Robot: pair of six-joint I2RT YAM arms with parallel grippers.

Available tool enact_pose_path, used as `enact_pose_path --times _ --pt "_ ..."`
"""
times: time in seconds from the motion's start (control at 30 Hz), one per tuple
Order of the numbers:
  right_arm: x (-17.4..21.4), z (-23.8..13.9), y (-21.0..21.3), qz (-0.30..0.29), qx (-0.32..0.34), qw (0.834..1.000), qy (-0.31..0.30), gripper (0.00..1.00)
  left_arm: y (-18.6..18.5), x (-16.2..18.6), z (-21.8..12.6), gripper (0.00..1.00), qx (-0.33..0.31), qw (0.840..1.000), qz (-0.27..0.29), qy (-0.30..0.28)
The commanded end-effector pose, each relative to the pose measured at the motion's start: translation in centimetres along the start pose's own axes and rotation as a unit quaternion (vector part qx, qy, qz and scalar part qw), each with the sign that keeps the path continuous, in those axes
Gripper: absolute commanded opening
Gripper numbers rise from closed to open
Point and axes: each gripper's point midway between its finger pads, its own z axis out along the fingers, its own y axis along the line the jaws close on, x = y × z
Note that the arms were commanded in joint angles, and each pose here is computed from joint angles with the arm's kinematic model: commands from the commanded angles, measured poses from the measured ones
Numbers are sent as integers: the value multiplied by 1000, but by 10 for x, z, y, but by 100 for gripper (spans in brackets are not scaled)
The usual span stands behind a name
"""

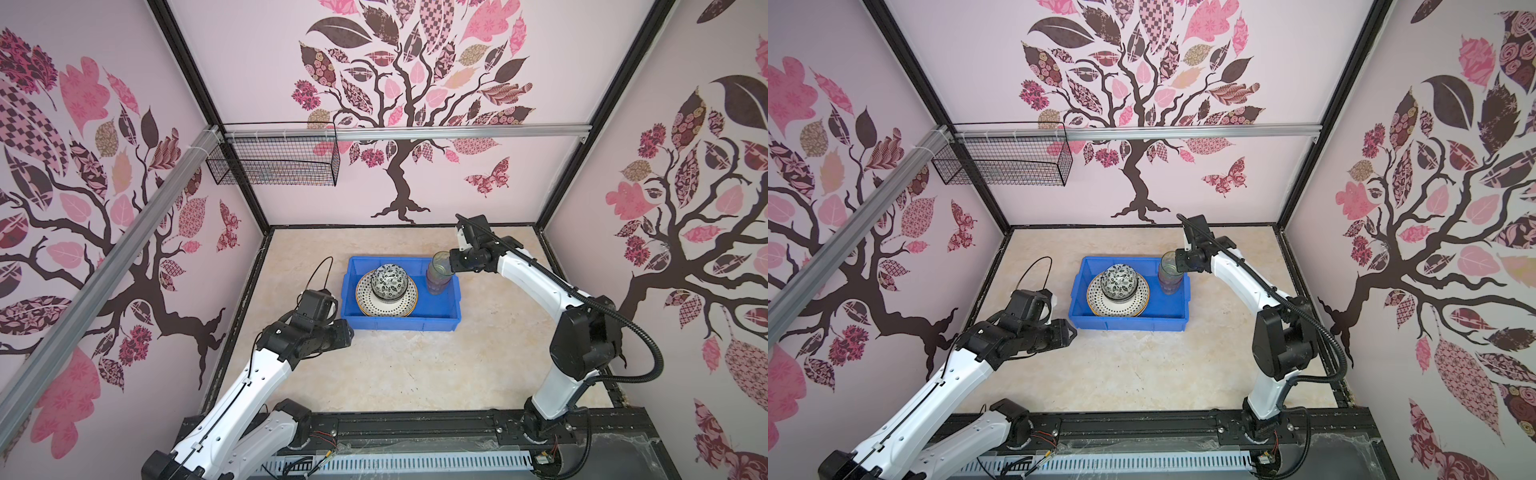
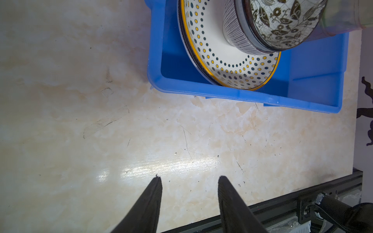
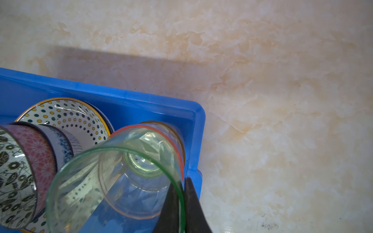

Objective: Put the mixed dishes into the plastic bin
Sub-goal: 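Lower the green cup into the pink cup in the bin, then open the right gripper and release the green cup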

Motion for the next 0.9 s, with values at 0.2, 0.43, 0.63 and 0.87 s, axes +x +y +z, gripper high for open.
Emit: enact_pose_path --times 0.2,0.43,0.63,0.87 --pt "6 11 7 -7 -3 1000 19 6 0 -4 0 49 0 1000 0 -7" --pt "2 11 12 -12 -4 1000 17 11 0 -4 1 50 0 1000 0 -7" --pt "-5 5 13 -13 -3 1000 9 23 0 -5 1 50 -1 1000 1 -8" --pt "-15 -6 11 -14 6 1000 -9 32 -1 -8 3 50 -3 1000 3 -12"
